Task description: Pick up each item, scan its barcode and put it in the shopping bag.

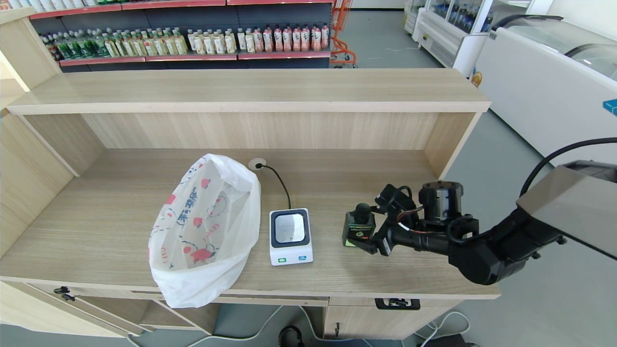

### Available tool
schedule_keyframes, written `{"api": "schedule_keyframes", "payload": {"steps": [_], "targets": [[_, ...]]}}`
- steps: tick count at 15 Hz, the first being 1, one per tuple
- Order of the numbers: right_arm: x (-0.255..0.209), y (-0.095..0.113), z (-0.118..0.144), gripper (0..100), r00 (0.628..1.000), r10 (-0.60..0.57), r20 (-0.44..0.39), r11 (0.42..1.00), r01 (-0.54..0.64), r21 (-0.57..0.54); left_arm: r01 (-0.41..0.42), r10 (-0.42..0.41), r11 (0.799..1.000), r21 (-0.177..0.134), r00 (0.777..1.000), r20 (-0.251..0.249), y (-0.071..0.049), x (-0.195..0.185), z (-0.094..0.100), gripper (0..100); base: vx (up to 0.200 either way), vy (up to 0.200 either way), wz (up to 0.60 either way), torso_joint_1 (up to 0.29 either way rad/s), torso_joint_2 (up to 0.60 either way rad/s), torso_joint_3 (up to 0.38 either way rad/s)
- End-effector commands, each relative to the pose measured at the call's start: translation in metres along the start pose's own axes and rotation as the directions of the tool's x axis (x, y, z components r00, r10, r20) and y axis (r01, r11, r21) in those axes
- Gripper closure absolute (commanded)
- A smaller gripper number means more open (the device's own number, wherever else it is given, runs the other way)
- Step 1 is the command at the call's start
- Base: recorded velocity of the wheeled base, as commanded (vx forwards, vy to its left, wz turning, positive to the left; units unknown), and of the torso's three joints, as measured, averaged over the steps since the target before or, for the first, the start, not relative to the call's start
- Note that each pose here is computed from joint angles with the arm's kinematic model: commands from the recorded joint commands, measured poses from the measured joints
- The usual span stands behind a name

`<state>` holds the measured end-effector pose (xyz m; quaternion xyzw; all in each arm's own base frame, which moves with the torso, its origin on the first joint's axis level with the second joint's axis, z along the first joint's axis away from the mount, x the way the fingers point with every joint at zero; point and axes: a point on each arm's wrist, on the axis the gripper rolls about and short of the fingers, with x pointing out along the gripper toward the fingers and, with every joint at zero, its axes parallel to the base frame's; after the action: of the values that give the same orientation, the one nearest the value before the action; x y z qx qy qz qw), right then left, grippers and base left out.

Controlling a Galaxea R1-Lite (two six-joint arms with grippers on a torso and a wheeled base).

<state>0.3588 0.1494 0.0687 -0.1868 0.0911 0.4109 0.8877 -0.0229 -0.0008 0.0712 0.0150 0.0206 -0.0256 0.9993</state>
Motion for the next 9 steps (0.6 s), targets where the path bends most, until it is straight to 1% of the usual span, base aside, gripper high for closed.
{"api": "schedule_keyframes", "payload": {"steps": [1, 3, 5, 6, 9], "targets": [[0.009, -0.002, -0.006, 0, 1.0, 0.003, -0.004, 1.0, -0.003, 0.003, 0.0, 0.0, 1.0, 0.0, 1.0, 0.0, 0.0, 0.0, 0.0, 0, 0.0, 0.0, 0.0, 0.0, 0.0, 0.0], [0.015, -0.004, -0.007, 0, 1.0, 0.015, 0.007, 1.0, -0.015, 0.006, 0.0, 0.0, 1.0, 0.0, 1.0, 0.0, 0.0, 0.0, 0.0, 0, 0.0, 0.0, 0.0, 0.0, 0.0, 0.0], [0.018, -0.004, -0.009, 0, 0.998, 0.052, 0.025, 0.999, -0.053, 0.011, -0.002, 0.002, 1.0, 0.0, 1.0, 0.0, 0.0, 0.0, 0.0, 0, 0.0, 0.0, 0.0, 0.0, 0.0, 0.0], [0.02, -0.005, -0.009, 100, 0.998, 0.057, 0.033, 0.998, -0.058, 0.009, 0.0, 0.0, 1.0, 0.0, 1.0, 0.0, 0.0, 0.0, 0.0, 0, 0.0, 0.0, 0.0, 0.0, 0.0, 0.0], [0.023, -0.005, -0.012, 100, 0.998, 0.056, 0.028, 0.998, -0.056, 0.011, 0.0, 0.0, 1.0, 0.0, 1.0, 0.0, 0.0, 0.0, 0.0, 0, 0.0, 0.0, 0.0, 0.0, 0.0, 0.0]]}}
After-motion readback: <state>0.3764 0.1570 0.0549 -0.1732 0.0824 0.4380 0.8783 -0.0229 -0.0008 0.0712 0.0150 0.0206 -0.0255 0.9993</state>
